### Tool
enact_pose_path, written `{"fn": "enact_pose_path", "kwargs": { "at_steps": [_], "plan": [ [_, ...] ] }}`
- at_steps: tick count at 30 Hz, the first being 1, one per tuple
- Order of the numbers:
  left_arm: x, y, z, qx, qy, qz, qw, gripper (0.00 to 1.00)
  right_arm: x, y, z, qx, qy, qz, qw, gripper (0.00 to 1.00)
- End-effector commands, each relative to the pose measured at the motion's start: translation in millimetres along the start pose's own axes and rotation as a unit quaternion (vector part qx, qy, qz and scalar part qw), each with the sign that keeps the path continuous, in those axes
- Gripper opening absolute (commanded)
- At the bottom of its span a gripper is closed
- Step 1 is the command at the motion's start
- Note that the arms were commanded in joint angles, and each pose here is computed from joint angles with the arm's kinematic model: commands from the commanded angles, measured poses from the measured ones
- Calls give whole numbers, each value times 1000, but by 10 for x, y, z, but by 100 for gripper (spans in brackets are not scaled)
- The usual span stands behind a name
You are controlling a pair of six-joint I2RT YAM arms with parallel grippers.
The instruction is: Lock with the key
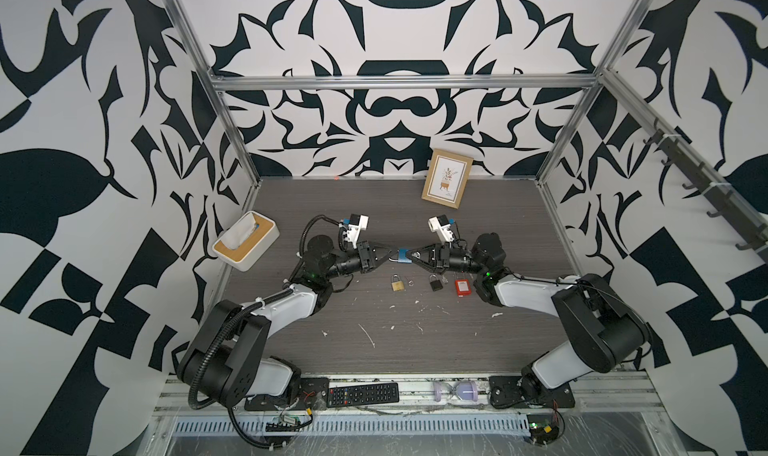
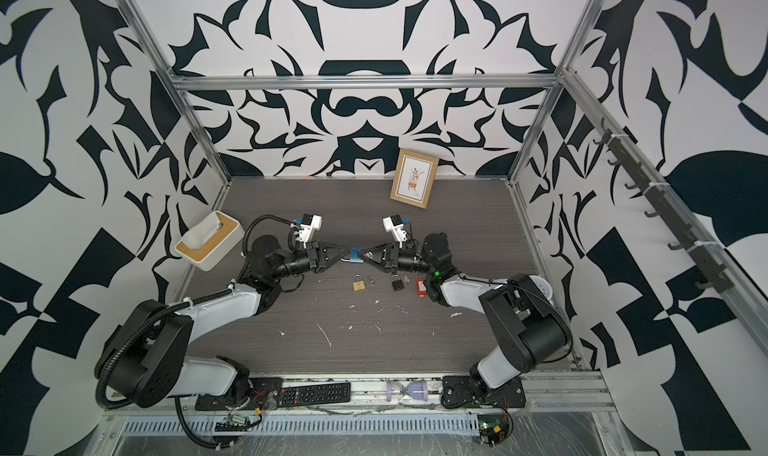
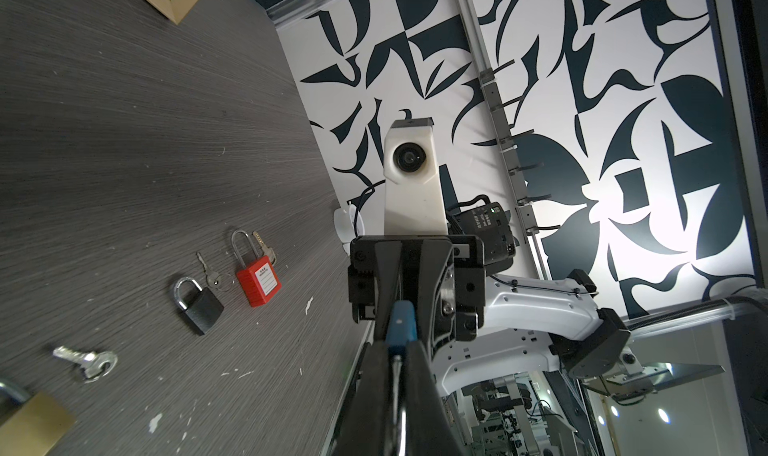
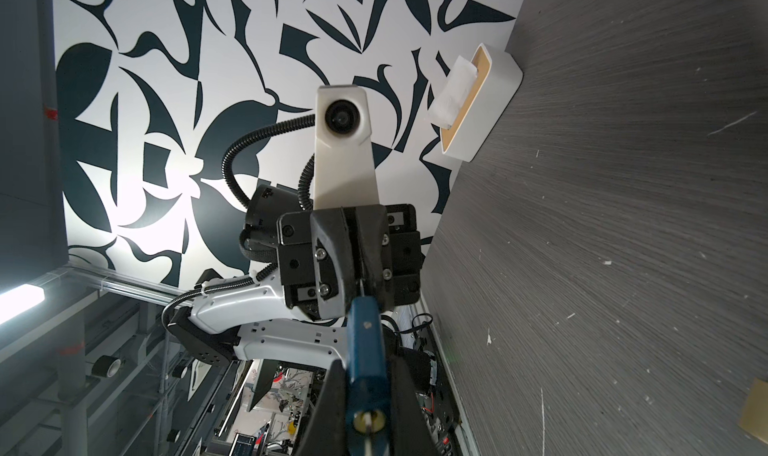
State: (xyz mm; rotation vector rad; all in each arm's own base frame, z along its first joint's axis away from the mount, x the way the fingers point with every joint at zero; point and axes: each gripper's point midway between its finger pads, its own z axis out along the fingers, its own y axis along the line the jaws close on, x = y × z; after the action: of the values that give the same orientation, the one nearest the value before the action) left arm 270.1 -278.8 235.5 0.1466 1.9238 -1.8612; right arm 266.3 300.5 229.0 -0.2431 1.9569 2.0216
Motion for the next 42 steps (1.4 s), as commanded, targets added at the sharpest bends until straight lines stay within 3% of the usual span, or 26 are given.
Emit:
{"fn": "enact_pose_path", "kwargs": {
  "at_steps": [1,4,6,8,9,24,34,42],
  "plan": [
    [-28,-145,-2,22,-1,26,999,0,-62,228,24,-24,0,-39,999,0],
    [-10,-132,4,20,4,27,999,2,-60,247,19,-27,0,-40,999,0],
    [6,-129,4,20,8,30,999,31,-60,274,14,-32,-1,-40,999,0],
    [21,-130,2,23,11,30,999,43,-68,288,17,-34,-1,-41,999,0],
    [30,-140,3,26,14,30,999,44,-61,286,16,-34,-1,-40,999,0],
    [200,-149,104,47,59,18,997,37,-101,304,21,-35,-8,-44,998,0],
    [166,-103,136,62,50,1,997,30,-62,291,16,-32,1,-42,999,0],
    [127,-118,137,60,43,6,997,31,-6,263,-6,-25,7,-40,999,0]
  ]
}}
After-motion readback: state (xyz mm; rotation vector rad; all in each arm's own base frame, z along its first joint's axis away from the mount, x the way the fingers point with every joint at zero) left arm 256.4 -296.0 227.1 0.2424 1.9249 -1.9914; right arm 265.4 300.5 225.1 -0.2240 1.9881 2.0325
